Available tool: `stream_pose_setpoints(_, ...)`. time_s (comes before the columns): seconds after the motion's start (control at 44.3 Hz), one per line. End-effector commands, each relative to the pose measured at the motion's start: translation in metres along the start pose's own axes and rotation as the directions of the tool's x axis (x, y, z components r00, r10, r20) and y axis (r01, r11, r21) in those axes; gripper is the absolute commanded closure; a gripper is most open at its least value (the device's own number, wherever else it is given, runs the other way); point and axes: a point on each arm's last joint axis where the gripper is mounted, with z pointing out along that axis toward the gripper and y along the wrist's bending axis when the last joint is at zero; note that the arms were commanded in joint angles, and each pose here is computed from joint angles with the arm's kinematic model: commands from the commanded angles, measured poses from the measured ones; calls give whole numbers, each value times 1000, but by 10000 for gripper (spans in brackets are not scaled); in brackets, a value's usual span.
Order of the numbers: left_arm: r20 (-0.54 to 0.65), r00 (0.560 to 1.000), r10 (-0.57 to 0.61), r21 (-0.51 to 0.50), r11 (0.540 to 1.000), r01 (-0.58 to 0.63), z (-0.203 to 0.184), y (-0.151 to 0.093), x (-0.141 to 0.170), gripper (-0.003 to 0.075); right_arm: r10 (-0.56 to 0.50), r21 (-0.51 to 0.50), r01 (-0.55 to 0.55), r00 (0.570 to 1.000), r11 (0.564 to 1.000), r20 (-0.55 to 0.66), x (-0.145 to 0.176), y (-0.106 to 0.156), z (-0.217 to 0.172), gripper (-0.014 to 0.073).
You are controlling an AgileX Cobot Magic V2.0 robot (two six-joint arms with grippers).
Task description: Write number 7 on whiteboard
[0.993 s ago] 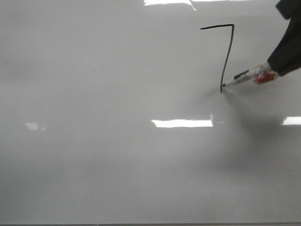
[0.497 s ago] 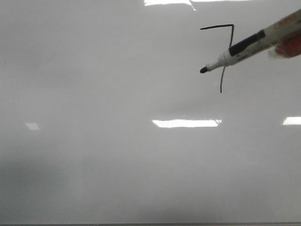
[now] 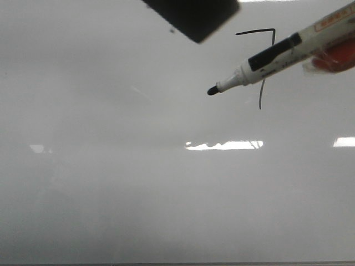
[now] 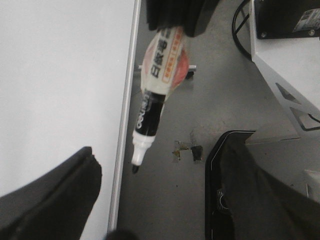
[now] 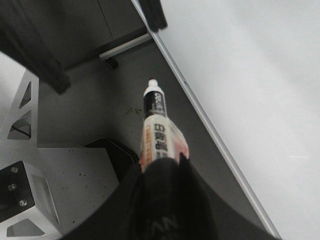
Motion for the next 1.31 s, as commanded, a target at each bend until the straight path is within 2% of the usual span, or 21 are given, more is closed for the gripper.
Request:
stream_pose_setpoints(0.0, 112, 994, 16, -31, 999, -13, -3, -2, -21, 226, -11, 8, 10, 996, 1000, 87, -11, 3, -9, 655)
stream_pose_setpoints(0.406, 95, 995, 9, -26, 1000, -6, 30, 3, -24, 235, 4, -13, -2, 994, 1000, 106, -13, 5, -9, 655)
stream_pose_setpoints(0.452, 93, 996, 9, -24, 1000, -7, 30, 3, -23, 262, 4, -13, -2, 994, 1000, 106, -13, 5, -9, 655)
stream_pose_setpoints(0.632, 93, 996, 9, -24, 1000, -7, 30, 3, -23, 490, 4, -13, -2, 994, 1000, 106, -13, 5, -9, 655)
stream_pose_setpoints(0.722, 93, 996, 9, -24, 1000, -7, 30, 3, -23, 579, 4, -12, -2, 994, 1000, 107, -13, 4, -9, 655)
stream_pose_setpoints(0.881, 93, 996, 9, -24, 1000, -7, 30, 3, -23, 675, 4, -4, -3, 993, 1000, 114, -14, 4, -9, 647)
stream_pose_setpoints(0.971, 93, 996, 6, -24, 1000, -4, 30, 3, -23, 703, 4, -1, -4, 993, 1000, 118, -14, 3, -9, 596)
stream_pose_setpoints(1.151, 94, 996, 2, -24, 1000, 0, 30, 3, -23, 724, 4, 3, -4, 993, 1000, 121, -15, 3, -9, 330)
stream_pose_setpoints(1.287, 90, 996, -19, -27, 999, 22, 30, 4, -22, 724, 0, 17, -2, 992, 1000, 124, -15, 2, -9, 168)
